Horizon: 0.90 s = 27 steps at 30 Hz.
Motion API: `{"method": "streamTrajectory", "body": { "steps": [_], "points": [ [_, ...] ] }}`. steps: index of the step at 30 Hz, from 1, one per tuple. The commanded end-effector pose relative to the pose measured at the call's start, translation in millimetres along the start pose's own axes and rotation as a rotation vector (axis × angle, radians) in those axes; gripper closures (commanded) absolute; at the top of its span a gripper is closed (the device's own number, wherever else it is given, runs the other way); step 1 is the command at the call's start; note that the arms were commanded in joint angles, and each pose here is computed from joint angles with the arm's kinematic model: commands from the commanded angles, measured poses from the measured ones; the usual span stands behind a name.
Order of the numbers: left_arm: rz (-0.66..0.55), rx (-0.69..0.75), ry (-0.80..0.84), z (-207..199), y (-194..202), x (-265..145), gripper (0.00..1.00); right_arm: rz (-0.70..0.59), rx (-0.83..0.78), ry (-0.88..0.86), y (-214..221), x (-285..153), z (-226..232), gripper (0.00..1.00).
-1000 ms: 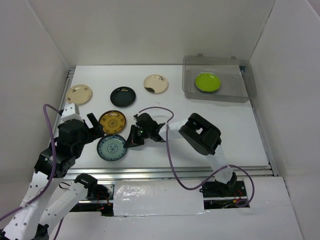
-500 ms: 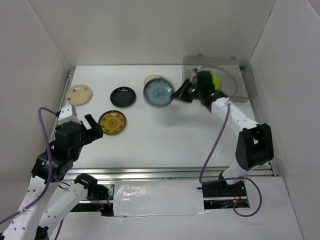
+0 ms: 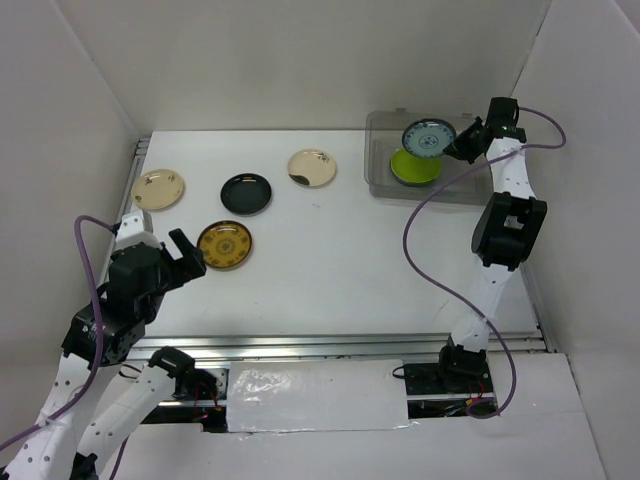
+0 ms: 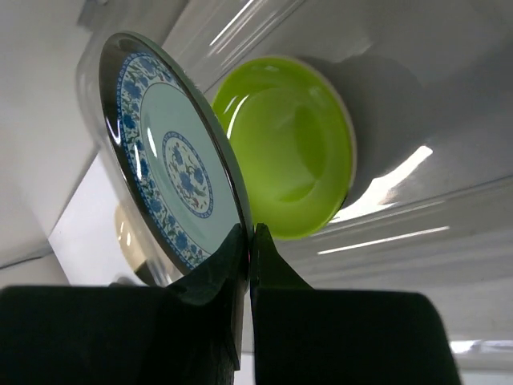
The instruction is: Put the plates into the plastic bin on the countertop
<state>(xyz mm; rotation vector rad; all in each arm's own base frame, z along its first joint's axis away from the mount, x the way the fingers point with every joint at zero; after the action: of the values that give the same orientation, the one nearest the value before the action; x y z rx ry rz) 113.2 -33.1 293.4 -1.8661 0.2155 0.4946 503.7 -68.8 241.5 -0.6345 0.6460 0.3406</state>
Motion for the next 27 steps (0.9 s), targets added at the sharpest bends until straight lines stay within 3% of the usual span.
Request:
{"method": "streamTrajectory", "body": {
  "steps": [1,8,10,11,14,16,17,20,22,23,25,27],
  "points": [
    [-0.032,0.000,0.032,-3,-5,0,0.01,0.017,0.007,-0.056,-18,-12,11,1.00],
    [-0.030,0.004,0.039,-4,-5,1,0.01,0.110,0.043,-0.090,-13,26,-5,0.95],
    [-0.032,0.005,0.037,-4,-6,1,0.01,0.110,0.036,-0.099,-11,26,-3,0.83],
    [-0.025,0.008,0.031,-4,-5,3,0.01,0.104,0.030,-0.107,-9,22,1,0.69],
    [0.000,0.013,0.004,-7,-4,10,0.01,0.063,0.009,-0.131,-11,1,16,0.45],
    [0.024,0.020,-0.010,-10,-4,14,0.01,0.032,-0.011,-0.148,-15,-15,27,0.35],
    [0.051,0.035,-0.040,-12,-3,20,0.01,0.006,-0.023,-0.170,-19,-34,39,0.13],
    [0.116,-0.027,-0.117,-18,-6,28,0.01,-0.070,-0.073,-0.232,-20,-88,73,0.03],
    [0.152,-0.128,-0.083,-29,-3,40,0.01,-0.098,-0.127,-0.279,-6,-130,93,0.00],
    [0.202,-0.170,-0.057,-32,8,48,0.01,-0.074,-0.172,-0.316,13,-142,107,0.00],
    [0.192,-0.334,-0.058,-39,12,67,0.01,-0.043,-0.259,-0.367,54,-172,110,0.00],
    [0.203,-0.453,-0.133,-29,28,88,0.01,0.044,-0.362,-0.479,115,-186,121,0.00]
  ]
}}
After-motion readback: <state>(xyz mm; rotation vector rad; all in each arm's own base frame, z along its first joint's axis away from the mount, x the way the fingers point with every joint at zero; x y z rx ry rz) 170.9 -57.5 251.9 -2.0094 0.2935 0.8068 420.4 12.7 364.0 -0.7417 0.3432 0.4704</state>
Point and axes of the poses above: each gripper's point midway between its finger pads, its own x axis out along the fingers, its own z axis along the line the jaws close on, y = z × x, the point moved 10 cm from there along -x, back along the fingers, and after that the axes turned 1 degree about x, right-handed, at the moved point
